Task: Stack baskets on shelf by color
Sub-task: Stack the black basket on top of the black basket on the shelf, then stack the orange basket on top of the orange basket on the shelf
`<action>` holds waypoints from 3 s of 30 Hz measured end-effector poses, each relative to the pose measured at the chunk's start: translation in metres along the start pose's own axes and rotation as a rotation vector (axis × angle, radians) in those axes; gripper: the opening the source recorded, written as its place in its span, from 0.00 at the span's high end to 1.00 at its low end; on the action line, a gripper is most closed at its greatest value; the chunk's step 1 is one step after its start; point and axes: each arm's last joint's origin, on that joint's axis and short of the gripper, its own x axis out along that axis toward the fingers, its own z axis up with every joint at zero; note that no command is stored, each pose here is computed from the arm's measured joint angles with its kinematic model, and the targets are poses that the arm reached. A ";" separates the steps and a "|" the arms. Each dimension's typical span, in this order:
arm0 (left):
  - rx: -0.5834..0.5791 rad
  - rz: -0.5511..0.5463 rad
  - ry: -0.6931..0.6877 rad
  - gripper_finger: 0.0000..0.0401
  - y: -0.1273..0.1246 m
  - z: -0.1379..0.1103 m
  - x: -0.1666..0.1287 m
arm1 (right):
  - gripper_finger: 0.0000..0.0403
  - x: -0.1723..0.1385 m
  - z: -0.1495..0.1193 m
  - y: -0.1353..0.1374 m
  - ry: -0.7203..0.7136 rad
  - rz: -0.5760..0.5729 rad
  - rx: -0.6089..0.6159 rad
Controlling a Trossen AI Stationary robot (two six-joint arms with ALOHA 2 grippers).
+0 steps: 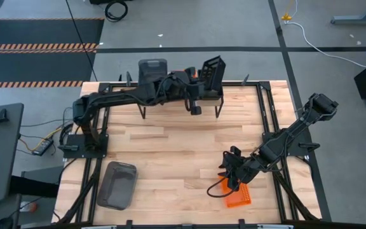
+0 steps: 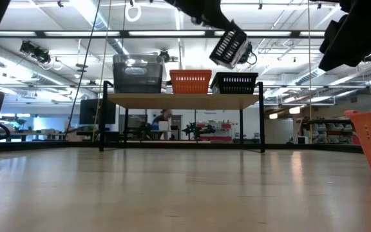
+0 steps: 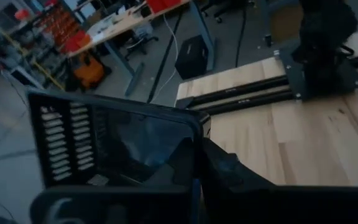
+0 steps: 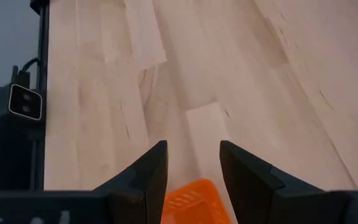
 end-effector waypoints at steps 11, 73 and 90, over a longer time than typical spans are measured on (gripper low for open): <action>-0.066 0.047 0.008 0.95 -0.001 -0.008 0.014 | 0.62 0.000 0.003 0.003 -0.026 0.030 0.017; -0.119 -0.238 -0.061 0.77 -0.025 0.047 -0.086 | 0.63 0.000 -0.059 0.040 0.364 0.216 0.052; -0.140 -0.150 -0.002 0.77 -0.003 0.056 -0.168 | 0.63 0.032 -0.038 -0.020 0.332 -0.287 -0.101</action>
